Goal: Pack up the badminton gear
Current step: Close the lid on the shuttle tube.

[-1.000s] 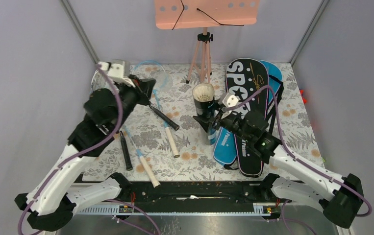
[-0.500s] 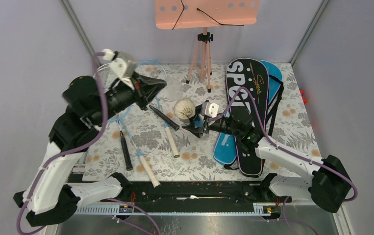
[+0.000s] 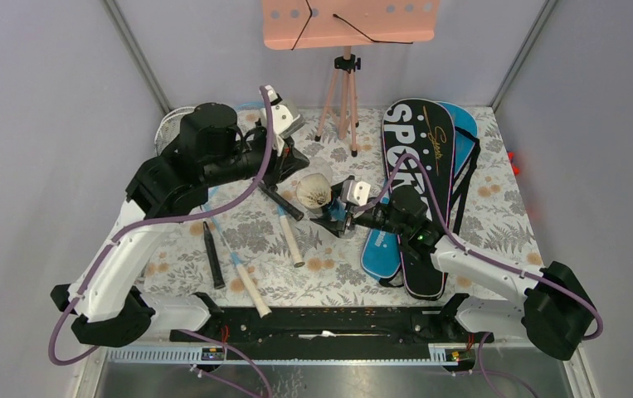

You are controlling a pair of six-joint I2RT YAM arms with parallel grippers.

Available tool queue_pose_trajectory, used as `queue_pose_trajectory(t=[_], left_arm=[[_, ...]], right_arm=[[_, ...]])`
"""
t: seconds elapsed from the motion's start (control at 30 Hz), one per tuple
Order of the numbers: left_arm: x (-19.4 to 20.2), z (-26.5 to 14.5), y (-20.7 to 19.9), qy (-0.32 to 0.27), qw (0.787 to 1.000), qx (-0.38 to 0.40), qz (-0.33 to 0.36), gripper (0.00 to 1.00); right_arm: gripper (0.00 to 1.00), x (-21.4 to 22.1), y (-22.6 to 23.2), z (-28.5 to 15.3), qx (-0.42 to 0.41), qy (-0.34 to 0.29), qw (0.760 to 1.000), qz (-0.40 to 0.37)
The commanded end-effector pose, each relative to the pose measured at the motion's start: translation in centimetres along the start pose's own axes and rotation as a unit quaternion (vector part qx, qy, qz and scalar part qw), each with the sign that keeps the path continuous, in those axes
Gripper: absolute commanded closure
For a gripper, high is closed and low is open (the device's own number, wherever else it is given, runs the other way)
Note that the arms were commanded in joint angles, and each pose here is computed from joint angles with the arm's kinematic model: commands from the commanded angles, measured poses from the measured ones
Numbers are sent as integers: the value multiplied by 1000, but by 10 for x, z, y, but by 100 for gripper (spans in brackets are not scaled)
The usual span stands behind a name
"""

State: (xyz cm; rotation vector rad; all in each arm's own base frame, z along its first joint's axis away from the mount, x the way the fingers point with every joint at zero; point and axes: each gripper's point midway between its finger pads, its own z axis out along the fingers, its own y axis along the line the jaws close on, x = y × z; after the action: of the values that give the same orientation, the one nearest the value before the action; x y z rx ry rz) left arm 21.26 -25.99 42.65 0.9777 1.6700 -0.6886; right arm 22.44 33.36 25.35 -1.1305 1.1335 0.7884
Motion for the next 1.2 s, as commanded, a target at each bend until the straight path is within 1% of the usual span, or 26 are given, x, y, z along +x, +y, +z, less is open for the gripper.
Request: queue_pose_trajectory(t=[0.0,0.07,0.27,0.43,1.17], left_arm=[[-9,-13,-6,6,999,13,41,100],[-8,-15,-8,10,999,19,44,100],[-8,-20,-20,-4,998,48,52,100],[-3,-16,-13,2,998,30,52,100],[9,1,-5,31,998,12,62,100]], right_arm=[[56,-22,-13,1,24,-37,998,-38],[56,-21,-13,1,27,-35,998,-37],[57,-22,-16,0,34,-35,998,-34],[57,-25,-12,-2,27,-40,998,-32],[57,-28,-10,-5,22,-41,999,-25]])
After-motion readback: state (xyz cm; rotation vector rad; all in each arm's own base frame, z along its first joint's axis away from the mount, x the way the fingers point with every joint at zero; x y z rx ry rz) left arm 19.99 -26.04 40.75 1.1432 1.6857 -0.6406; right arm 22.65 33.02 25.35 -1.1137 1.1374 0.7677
